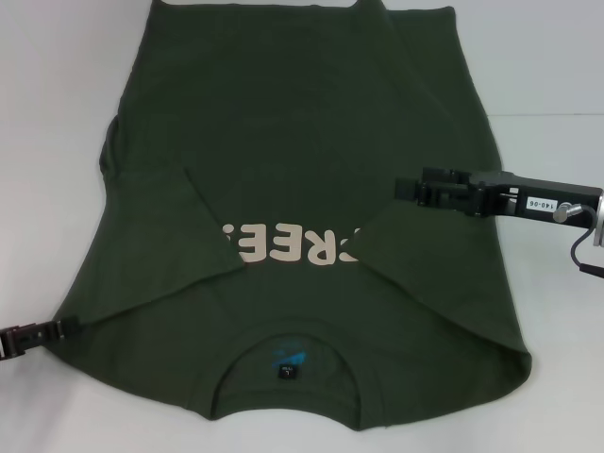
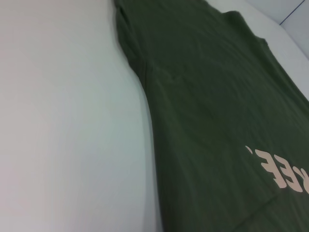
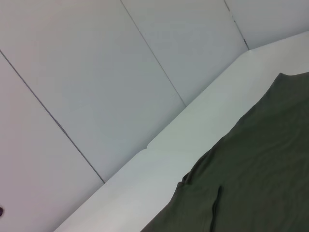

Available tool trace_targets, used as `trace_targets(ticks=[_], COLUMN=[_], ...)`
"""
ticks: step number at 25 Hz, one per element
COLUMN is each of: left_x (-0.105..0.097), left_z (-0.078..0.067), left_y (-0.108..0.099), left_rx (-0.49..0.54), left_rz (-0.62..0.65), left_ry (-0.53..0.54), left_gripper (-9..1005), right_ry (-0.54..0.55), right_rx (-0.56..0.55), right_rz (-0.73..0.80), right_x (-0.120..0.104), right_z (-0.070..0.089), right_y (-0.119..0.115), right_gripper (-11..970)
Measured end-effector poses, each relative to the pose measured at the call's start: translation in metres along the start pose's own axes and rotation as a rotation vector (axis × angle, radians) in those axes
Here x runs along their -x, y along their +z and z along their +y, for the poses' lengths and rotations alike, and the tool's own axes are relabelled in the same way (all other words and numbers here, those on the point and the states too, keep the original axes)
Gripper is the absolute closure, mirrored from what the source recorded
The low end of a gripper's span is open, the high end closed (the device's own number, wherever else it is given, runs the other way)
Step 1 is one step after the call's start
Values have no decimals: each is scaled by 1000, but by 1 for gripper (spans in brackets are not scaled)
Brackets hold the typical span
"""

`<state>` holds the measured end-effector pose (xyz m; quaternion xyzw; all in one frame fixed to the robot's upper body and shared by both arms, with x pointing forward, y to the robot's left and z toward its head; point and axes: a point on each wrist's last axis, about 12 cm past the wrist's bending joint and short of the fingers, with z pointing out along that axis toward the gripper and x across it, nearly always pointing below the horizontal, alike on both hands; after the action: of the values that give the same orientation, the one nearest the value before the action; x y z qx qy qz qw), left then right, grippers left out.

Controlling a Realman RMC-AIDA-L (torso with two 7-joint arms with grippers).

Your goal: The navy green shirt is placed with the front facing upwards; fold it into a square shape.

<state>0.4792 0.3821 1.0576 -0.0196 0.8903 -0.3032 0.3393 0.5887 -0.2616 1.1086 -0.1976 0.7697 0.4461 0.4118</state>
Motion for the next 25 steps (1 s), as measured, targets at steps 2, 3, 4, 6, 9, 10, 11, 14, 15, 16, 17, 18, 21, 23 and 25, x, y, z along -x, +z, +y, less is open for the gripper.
trace_targets(ticks=[2,3,4,6,9,10,11,14,15,16,17,18,21,23,25], left_x=[-1,-1,-1,-3,-4,-4,-4,-2,-1,0,1,2,4,5,6], left_z=[0,0,0,-1,-2,-2,-3,-5,-6,-6,-7,-8,-9,-9,-9], left_y=[0,0,0,0,2,3,4,6,7,8,8,9,11,11,12], left_rx=[3,2,2,-5,-12,-13,-15,-23,-25,-27,-28,-30,-34,-33,-30], left_rz=[2,2,3,16,43,50,56,63,63,63,63,63,62,61,59], left_ry=[-2,-3,-3,-2,5,9,13,21,24,26,28,31,36,38,38], left_gripper=[119,118,118,118,118,118,118,118,118,119,119,119,137,155,174], right_ry=[0,0,0,1,2,3,4,5,5,5,6,7,12,14,15], right_rx=[0,0,0,0,0,1,1,4,4,5,5,5,2,1,0], right_rz=[0,0,0,-1,-2,-2,-2,-1,-1,-2,-2,-3,-7,-9,-11], right_x=[0,0,0,0,0,0,-1,-1,-1,-1,-1,-1,-2,-3,-3], right_z=[0,0,0,0,0,0,0,0,0,0,0,0,0,-1,-1], right_y=[0,0,0,0,0,0,0,0,0,0,0,-1,-2,-3,-3], right_gripper=[39,39,39,39,39,39,39,39,39,39,39,39,39,39,40])
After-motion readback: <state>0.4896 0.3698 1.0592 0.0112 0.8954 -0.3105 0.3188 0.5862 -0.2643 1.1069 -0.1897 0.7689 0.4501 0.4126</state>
